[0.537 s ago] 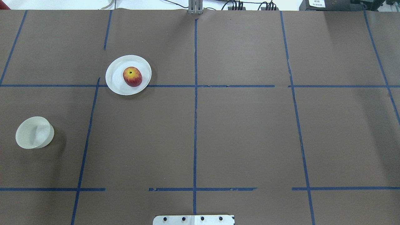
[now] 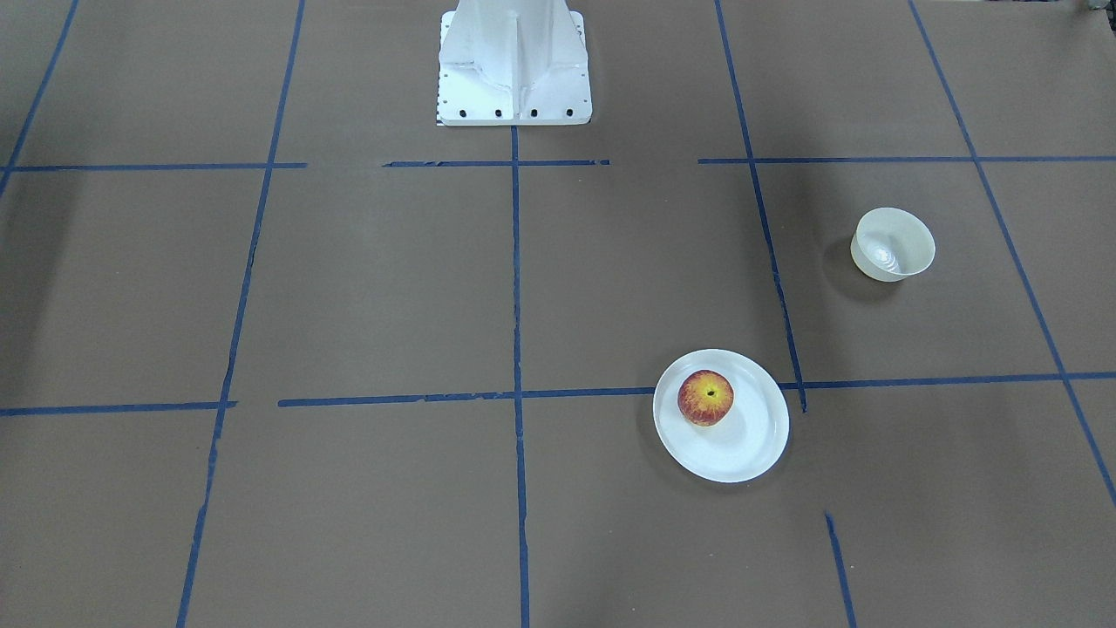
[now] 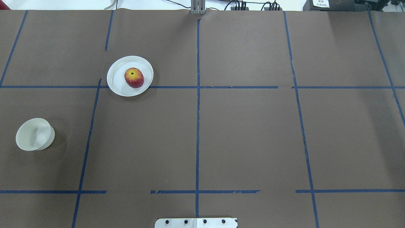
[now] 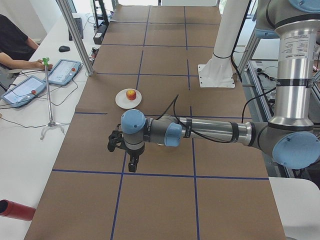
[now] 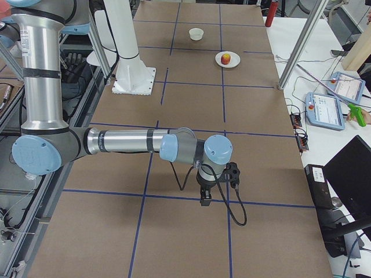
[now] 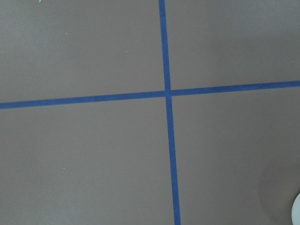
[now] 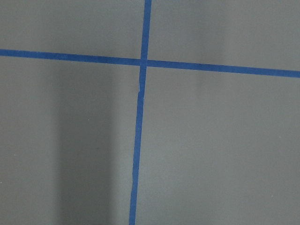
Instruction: Move apple from plate to bowl
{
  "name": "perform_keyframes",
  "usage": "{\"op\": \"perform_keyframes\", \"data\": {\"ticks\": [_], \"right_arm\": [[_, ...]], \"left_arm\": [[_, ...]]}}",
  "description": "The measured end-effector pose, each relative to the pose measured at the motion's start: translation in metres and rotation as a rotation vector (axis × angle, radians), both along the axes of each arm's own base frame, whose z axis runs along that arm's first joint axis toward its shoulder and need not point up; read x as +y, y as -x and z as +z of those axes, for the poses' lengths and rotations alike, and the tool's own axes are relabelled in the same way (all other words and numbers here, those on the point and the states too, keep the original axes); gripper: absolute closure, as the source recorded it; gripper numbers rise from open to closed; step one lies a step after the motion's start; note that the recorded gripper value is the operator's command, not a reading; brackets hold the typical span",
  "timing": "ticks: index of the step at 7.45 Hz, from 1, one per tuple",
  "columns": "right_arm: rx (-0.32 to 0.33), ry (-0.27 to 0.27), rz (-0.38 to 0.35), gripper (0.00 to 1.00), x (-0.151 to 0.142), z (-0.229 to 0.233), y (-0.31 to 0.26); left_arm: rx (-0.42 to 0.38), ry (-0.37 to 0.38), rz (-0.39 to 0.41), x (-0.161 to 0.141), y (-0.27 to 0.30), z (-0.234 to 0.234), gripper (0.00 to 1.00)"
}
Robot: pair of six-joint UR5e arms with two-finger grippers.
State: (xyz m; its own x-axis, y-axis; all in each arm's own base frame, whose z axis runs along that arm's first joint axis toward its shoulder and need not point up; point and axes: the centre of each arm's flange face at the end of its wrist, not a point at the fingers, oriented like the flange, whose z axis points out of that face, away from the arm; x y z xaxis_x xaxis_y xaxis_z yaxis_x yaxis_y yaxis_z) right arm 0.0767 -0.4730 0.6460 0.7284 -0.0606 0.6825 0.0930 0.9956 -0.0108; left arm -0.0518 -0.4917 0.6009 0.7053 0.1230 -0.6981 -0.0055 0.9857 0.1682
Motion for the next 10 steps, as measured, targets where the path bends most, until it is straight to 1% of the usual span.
{"op": "perform_keyframes", "data": {"ticks": [1, 2, 3, 5, 7, 8, 9, 10], "right_arm": [[0.000, 0.000, 0.000, 0.00, 0.000, 0.000, 0.000], [0.000, 0.000, 0.000, 0.00, 0.000, 0.000, 0.000], [0.000, 0.000, 0.000, 0.00, 0.000, 0.000, 0.000], [0.000, 0.000, 0.000, 0.00, 0.000, 0.000, 0.000], [0.000, 0.000, 0.000, 0.00, 0.000, 0.000, 0.000], [0.000, 0.000, 0.000, 0.00, 0.000, 0.000, 0.000], [0.000, 0.000, 0.000, 0.00, 0.000, 0.000, 0.000], [0.000, 0.000, 0.000, 0.00, 0.000, 0.000, 0.000]], "left_arm": [[0.000, -0.040, 0.006, -0.006, -0.006, -0.023, 0.00], [0.010, -0.063, 0.009, -0.019, -0.025, -0.051, 0.00], [0.029, -0.064, 0.001, -0.039, -0.059, -0.089, 0.00], [0.058, -0.047, -0.009, -0.076, -0.151, -0.166, 0.00], [0.066, 0.014, -0.034, -0.100, -0.250, -0.236, 0.00], [0.059, 0.056, -0.039, -0.116, -0.297, -0.261, 0.00], [0.052, 0.103, -0.043, -0.132, -0.338, -0.274, 0.00], [0.054, 0.142, -0.050, -0.140, -0.371, -0.280, 0.00]]}}
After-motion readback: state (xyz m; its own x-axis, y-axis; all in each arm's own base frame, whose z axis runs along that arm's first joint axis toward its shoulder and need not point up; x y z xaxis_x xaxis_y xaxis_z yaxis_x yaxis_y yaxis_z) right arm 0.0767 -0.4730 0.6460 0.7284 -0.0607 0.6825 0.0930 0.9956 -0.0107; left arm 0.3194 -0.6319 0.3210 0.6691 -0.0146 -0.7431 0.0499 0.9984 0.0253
